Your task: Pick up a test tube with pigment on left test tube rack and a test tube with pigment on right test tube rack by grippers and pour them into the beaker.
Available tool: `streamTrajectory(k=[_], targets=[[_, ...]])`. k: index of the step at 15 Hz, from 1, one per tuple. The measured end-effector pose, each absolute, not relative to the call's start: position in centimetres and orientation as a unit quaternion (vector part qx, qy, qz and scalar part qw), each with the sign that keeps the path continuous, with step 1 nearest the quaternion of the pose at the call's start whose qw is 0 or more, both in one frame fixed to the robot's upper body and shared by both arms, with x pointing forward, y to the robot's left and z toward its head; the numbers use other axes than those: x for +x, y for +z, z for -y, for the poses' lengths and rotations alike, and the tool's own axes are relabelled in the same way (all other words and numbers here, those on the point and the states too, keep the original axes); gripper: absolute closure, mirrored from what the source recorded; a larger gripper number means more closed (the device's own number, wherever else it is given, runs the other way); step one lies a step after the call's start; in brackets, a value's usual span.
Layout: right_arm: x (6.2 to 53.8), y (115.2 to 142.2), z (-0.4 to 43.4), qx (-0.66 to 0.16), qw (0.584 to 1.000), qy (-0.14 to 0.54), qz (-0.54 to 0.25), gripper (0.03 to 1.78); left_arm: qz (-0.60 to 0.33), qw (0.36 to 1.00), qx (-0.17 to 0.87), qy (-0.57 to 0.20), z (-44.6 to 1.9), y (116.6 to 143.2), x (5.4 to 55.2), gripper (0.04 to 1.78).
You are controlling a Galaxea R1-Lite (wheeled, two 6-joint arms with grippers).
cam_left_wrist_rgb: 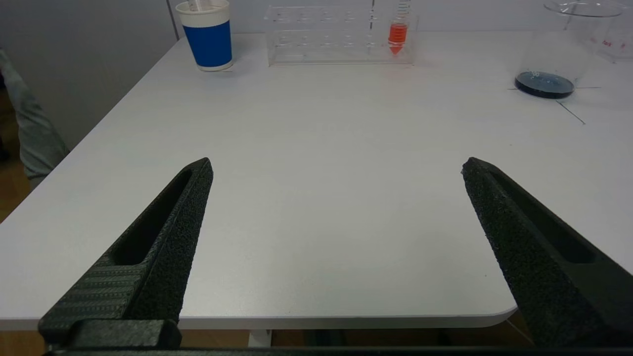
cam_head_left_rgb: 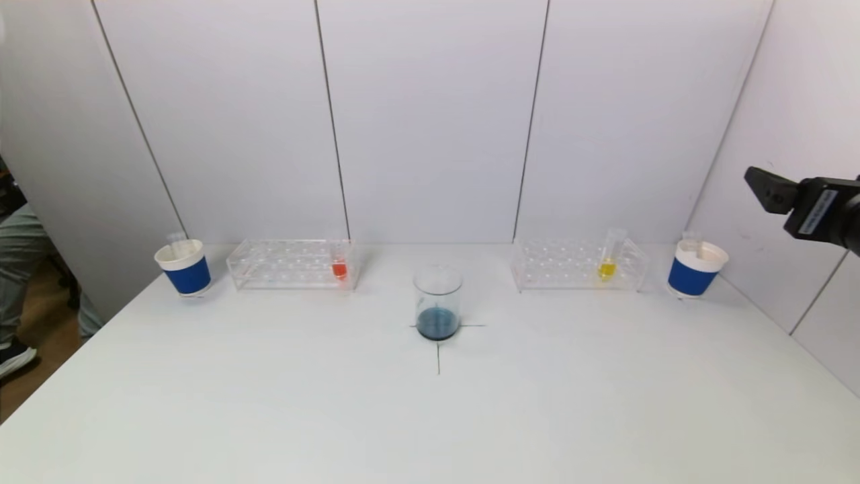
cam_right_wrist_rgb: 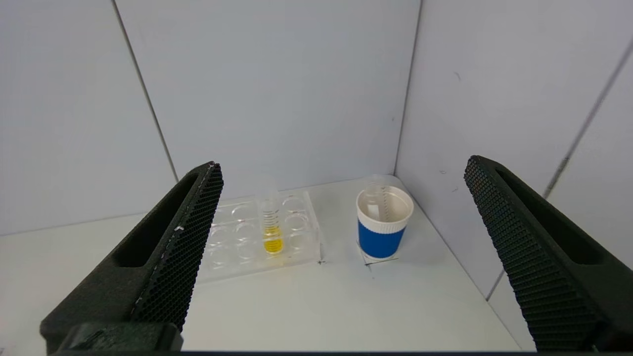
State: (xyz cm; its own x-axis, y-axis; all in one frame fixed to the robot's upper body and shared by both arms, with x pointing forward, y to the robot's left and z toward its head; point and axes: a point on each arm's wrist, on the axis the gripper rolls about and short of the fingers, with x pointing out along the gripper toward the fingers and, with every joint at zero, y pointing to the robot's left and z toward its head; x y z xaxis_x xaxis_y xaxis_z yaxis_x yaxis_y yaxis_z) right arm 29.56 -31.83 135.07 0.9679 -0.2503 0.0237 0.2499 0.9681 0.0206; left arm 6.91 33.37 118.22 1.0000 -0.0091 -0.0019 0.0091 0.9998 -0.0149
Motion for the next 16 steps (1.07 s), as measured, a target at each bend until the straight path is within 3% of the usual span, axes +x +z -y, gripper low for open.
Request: streamTrajectory(k=[6,16], targets=[[23.0,134.8,33.2,0.011,0.988,-0.147,0.043,0.04,-0.001,1.0,-0.007,-0.005,-33.4,118.2,6.9,0.06],[13.5,129.3,34.1,0.005,0.989,-0.145,0.039,0.04,-0.001,1.0,-0.007,-0.005,-33.4,118.2,6.9,0.06]])
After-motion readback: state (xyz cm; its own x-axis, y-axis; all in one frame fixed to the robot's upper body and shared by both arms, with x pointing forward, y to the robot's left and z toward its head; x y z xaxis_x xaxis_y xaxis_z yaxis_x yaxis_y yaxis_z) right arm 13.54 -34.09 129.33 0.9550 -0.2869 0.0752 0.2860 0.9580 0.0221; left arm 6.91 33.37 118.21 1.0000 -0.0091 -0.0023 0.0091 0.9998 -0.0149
